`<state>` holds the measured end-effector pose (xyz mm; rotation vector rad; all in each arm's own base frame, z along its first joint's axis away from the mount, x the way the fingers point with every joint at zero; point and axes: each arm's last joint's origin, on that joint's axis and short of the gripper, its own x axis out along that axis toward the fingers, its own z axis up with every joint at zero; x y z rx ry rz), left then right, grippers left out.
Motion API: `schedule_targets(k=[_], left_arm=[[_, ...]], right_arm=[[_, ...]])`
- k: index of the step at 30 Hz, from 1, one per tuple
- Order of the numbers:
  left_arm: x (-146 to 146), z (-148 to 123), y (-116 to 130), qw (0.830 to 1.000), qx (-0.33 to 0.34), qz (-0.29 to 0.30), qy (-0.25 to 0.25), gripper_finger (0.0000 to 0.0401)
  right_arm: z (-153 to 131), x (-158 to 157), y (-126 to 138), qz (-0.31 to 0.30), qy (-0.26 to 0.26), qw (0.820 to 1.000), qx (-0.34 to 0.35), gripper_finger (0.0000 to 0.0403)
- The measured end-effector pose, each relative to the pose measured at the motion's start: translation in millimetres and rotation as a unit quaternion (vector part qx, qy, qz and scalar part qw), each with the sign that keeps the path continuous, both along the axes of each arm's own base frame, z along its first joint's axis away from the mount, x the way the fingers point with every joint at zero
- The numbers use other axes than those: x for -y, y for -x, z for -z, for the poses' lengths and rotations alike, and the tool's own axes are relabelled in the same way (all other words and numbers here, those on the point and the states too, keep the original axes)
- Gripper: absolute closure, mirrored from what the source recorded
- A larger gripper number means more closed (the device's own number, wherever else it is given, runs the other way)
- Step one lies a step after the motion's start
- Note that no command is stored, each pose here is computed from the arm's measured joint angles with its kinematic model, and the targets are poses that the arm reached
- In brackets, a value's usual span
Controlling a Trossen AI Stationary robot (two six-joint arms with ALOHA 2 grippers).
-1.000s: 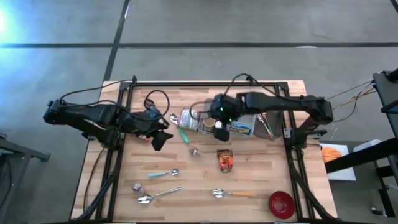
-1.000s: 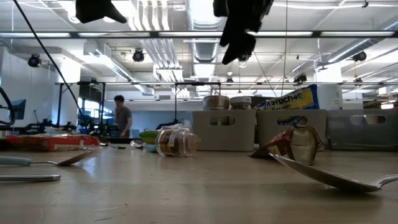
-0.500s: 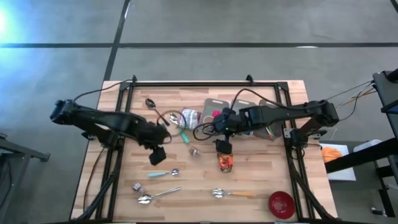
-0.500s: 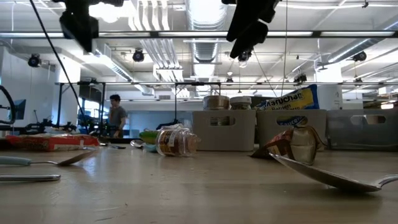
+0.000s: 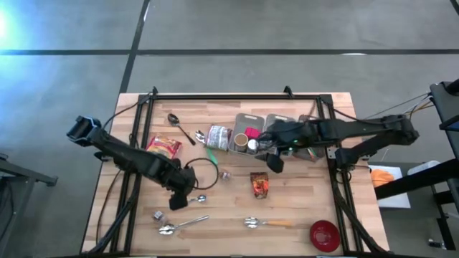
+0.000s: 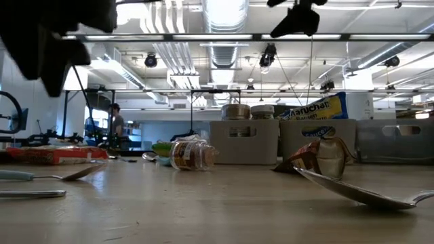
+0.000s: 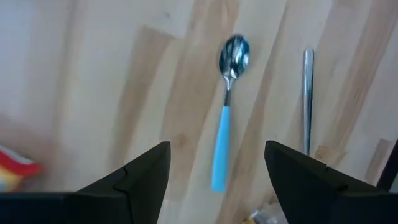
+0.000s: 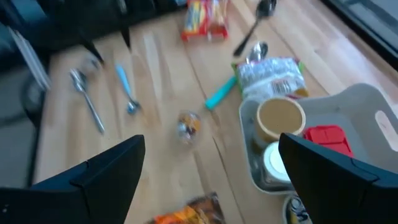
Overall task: Pick & Place Food Item
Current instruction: Put the light blue spoon into the black bin
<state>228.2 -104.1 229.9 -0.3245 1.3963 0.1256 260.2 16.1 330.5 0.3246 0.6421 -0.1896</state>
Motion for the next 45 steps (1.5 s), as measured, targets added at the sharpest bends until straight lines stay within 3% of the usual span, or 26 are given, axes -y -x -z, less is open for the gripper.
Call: schedule_targets(k=[3,14,30,36,43,45], left_arm=[[5.2,13.0,3.6,0.999,-0.002,-0.005,0.034,0.0138],[26.3,41.8,28.9,0.998,-0.050,0.020,0.043,0.0138],[37.7,90.9,24.9,0.993,-0.112,-0.045,-0.008,0.0143],[39.1,98.9,22.4,0.991,-0.125,-0.048,-0.018,0.0209],[38.2,94.8,22.5,0.992,-0.115,-0.049,-0.007,0.0363],[37.8,92.3,23.0,0.992,-0.111,-0.061,0.000,0.0363]], right_arm=[[-1.3,0.5,11.2,0.013,-0.022,0.999,0.041,0.0035],[6.9,-9.1,21.6,0.006,-0.051,0.996,0.071,0.0035],[12.5,-11.5,15.0,0.003,-0.049,0.997,0.060,0.0035],[12.5,-11.4,15.1,0.003,-0.049,0.997,0.060,0.0035],[12.3,-11.3,15.0,0.004,-0.049,0.997,0.060,0.0035],[12.1,-11.3,15.0,0.004,-0.049,0.997,0.061,0.0035]])
